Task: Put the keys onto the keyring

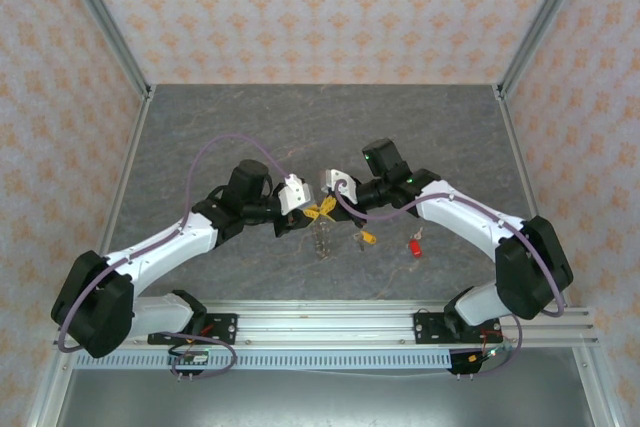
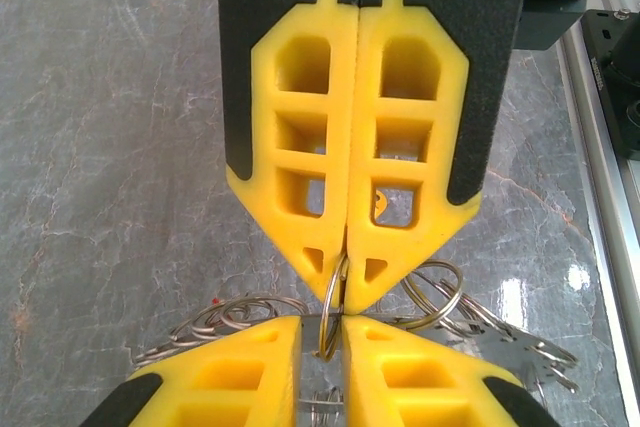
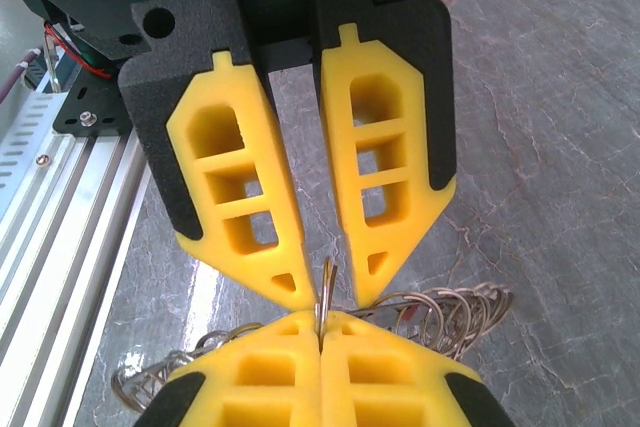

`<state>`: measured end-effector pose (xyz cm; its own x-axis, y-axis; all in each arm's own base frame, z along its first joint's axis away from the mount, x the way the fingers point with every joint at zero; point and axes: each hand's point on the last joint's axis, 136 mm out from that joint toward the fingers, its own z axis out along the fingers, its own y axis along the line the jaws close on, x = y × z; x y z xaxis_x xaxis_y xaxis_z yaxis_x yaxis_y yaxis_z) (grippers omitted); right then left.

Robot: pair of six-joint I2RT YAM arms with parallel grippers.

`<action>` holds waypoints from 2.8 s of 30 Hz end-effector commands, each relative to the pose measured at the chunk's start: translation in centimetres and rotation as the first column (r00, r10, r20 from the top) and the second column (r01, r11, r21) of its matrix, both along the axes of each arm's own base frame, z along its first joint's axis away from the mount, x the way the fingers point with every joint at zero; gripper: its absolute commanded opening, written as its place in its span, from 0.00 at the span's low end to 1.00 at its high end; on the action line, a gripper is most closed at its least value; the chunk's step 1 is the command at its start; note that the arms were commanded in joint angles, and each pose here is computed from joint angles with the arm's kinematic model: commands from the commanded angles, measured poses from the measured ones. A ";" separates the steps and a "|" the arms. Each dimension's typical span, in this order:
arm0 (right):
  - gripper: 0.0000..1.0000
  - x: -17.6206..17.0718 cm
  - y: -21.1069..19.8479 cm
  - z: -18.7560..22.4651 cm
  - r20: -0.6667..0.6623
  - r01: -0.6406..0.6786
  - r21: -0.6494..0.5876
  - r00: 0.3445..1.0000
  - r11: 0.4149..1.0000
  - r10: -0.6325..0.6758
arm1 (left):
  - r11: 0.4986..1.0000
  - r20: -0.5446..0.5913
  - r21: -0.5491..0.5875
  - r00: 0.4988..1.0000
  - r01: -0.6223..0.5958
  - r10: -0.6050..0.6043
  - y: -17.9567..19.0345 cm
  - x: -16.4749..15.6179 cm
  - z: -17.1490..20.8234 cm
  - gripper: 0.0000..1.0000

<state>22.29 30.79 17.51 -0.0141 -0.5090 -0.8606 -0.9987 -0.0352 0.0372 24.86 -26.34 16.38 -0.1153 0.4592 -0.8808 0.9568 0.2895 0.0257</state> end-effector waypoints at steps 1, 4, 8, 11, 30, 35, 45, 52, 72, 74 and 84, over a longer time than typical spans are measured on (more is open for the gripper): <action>0.00 -0.3 0.9 2.3 0.034 -0.043 0.069 0.999 0.997 0.041 | 1.000 0.033 -0.027 0.999 0.014 -0.013 -0.8 0.4 1.2 0.18; 0.00 -0.3 0.9 1.9 0.035 -0.045 0.056 0.998 0.997 0.043 | 0.999 0.044 -0.037 0.999 0.011 -0.009 -0.8 0.4 1.7 0.19; 0.00 -0.2 0.7 1.5 0.041 -0.035 0.034 0.999 0.999 0.033 | 0.999 0.056 -0.038 0.998 0.003 -0.001 -0.6 0.2 1.9 0.19; 0.00 -0.2 0.6 1.6 0.044 -0.036 0.032 0.998 0.999 0.035 | 0.999 0.050 -0.034 0.999 -0.003 0.005 -0.4 0.1 1.7 0.20; 0.00 -0.4 0.5 1.7 0.049 -0.042 0.035 0.998 0.998 0.041 | 0.999 0.042 -0.043 0.999 -0.015 0.017 -0.2 -0.2 1.8 0.20; 0.00 -0.4 0.7 2.2 0.049 -0.045 0.056 0.998 0.997 0.043 | 0.999 0.028 -0.038 1.000 -0.005 0.006 -0.5 -0.2 1.7 0.21; 0.00 -0.4 0.8 2.4 0.044 -0.041 0.069 0.998 0.997 0.038 | 0.999 -0.002 0.004 0.999 0.043 -0.043 -1.1 -0.6 0.5 0.12; 0.00 -0.3 0.8 2.6 0.044 -0.032 0.068 0.999 0.997 0.029 | 0.999 0.003 0.034 0.999 0.032 -0.032 -0.7 -0.5 0.0 0.16; 0.00 -0.5 0.7 2.5 0.032 -0.035 0.064 0.999 0.997 0.033 | 0.994 0.003 0.099 0.999 0.041 -0.042 -0.2 -0.7 -0.6 0.15; 0.00 -0.5 0.8 2.5 0.031 -0.036 0.064 0.999 0.997 0.034 | 0.994 0.000 0.104 0.999 0.041 -0.041 -0.1 -0.7 -0.8 0.18; 0.00 -0.6 0.9 2.8 0.026 -0.041 0.079 0.999 0.996 0.039 | 0.994 0.003 0.100 0.999 0.039 -0.040 -0.4 -0.3 -0.7 0.00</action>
